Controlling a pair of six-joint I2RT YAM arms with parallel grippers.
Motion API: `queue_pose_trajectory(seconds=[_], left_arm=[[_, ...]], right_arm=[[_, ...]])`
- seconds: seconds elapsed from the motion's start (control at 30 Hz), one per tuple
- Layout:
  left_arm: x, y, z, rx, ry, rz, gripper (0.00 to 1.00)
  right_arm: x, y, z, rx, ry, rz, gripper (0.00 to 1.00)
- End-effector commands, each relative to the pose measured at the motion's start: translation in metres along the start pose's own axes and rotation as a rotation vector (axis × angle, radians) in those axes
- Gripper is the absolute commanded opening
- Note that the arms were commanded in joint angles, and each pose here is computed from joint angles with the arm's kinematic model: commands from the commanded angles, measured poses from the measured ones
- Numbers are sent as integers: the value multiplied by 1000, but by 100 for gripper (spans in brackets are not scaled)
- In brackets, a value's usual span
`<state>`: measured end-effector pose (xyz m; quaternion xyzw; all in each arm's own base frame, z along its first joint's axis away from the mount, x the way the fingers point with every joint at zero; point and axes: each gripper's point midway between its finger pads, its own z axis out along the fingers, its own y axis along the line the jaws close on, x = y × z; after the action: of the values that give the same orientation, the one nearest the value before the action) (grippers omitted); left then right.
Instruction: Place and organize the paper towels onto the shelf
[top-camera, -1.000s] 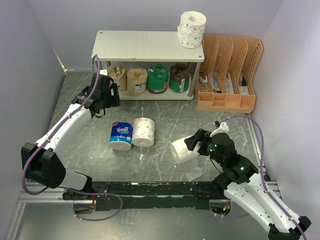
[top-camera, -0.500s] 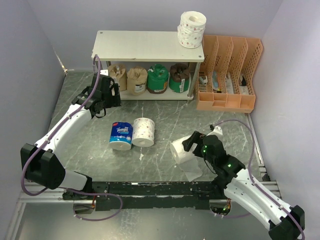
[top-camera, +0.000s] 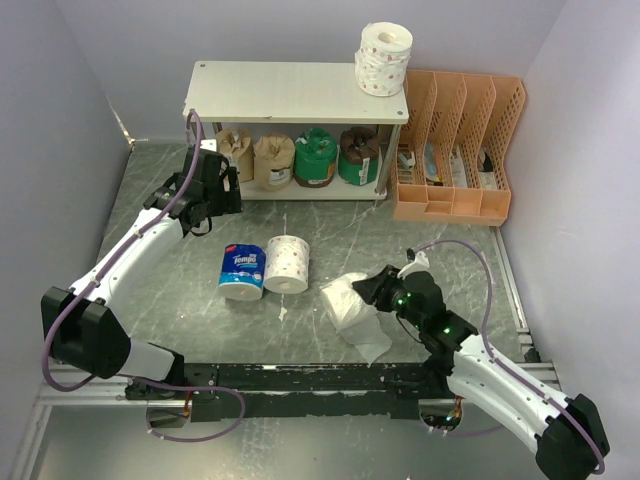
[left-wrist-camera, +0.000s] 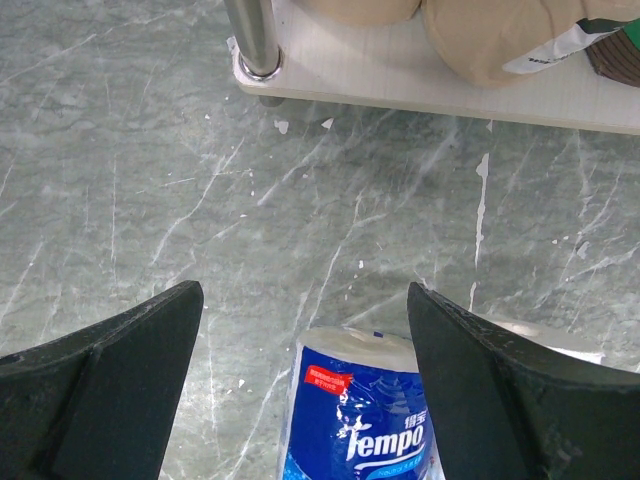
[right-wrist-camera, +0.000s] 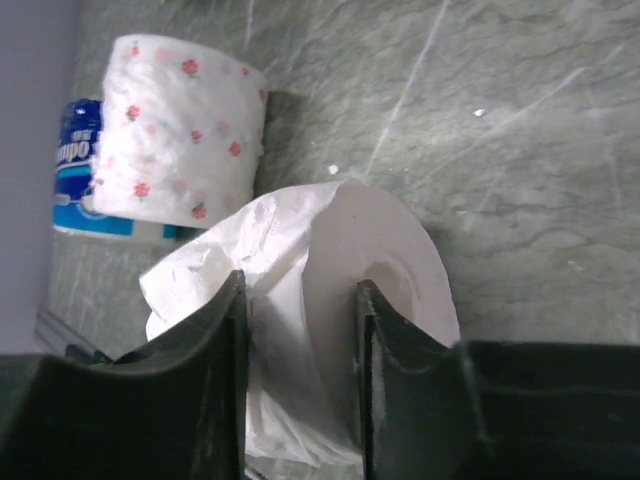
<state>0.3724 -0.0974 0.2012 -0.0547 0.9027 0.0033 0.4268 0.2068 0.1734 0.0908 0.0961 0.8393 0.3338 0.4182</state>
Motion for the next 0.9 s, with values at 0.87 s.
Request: queue_pose_trajectory(seconds=[0.87], left_arm=[[-10,0,-6,-2,-41,-2,94]], right_arm=[[-229,169,-40,79,-145,-726,0]])
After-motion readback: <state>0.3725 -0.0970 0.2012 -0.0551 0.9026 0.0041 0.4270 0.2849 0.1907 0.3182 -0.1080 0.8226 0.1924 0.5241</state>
